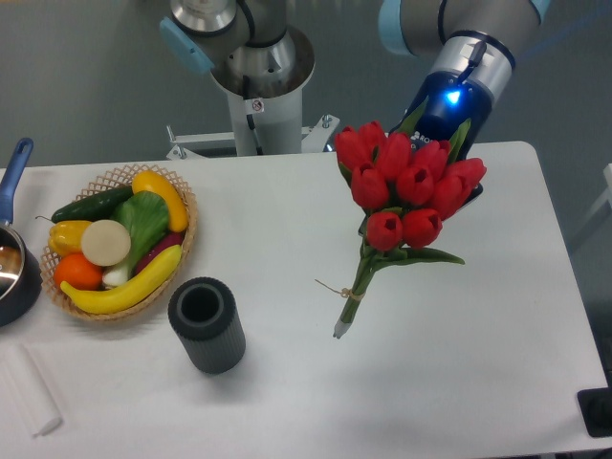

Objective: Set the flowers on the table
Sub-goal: 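Hold the red tulip bouquet by its stems above the table, then lower the held tulip bouquet toward the table beside the black cup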

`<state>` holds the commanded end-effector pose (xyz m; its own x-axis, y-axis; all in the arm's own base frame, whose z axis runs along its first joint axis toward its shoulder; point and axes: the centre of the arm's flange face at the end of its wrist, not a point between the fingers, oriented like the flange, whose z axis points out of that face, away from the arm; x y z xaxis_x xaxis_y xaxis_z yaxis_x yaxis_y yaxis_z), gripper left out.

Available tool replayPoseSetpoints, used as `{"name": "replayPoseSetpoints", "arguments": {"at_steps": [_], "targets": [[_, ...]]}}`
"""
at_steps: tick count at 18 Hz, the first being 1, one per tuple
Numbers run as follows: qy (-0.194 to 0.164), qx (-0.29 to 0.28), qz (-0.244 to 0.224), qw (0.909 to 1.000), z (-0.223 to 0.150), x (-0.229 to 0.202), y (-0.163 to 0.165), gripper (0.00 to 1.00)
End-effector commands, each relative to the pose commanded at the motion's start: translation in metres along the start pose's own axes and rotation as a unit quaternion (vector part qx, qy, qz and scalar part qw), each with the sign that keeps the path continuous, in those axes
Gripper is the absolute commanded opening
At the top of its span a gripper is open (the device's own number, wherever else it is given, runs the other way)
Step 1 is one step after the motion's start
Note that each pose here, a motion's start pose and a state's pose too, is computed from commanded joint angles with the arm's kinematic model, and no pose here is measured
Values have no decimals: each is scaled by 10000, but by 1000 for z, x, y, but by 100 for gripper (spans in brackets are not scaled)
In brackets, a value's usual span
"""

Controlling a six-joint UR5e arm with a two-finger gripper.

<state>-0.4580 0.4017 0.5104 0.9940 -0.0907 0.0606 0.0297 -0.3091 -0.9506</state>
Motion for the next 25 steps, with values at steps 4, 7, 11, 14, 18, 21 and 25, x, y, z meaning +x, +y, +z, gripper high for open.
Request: {"name": "replayPoseSetpoints", "arguments": {"at_steps": [4, 7, 11, 14, 18, 21, 25], "targets": [[21, -6, 60, 10000, 1, 4, 2, 39], [5, -29, 36, 10000, 1, 4, 4, 39], [-9, -64, 74, 10000, 2, 7, 1, 39], [-384, -479, 161, 9980, 0, 6, 2, 39], [-765, -1105, 464, 9898, 8, 15, 6, 39], [-896, -1721, 711, 9784, 31, 29, 21, 39], [-929, -2111, 1037, 9675, 44, 36, 31, 39]]}}
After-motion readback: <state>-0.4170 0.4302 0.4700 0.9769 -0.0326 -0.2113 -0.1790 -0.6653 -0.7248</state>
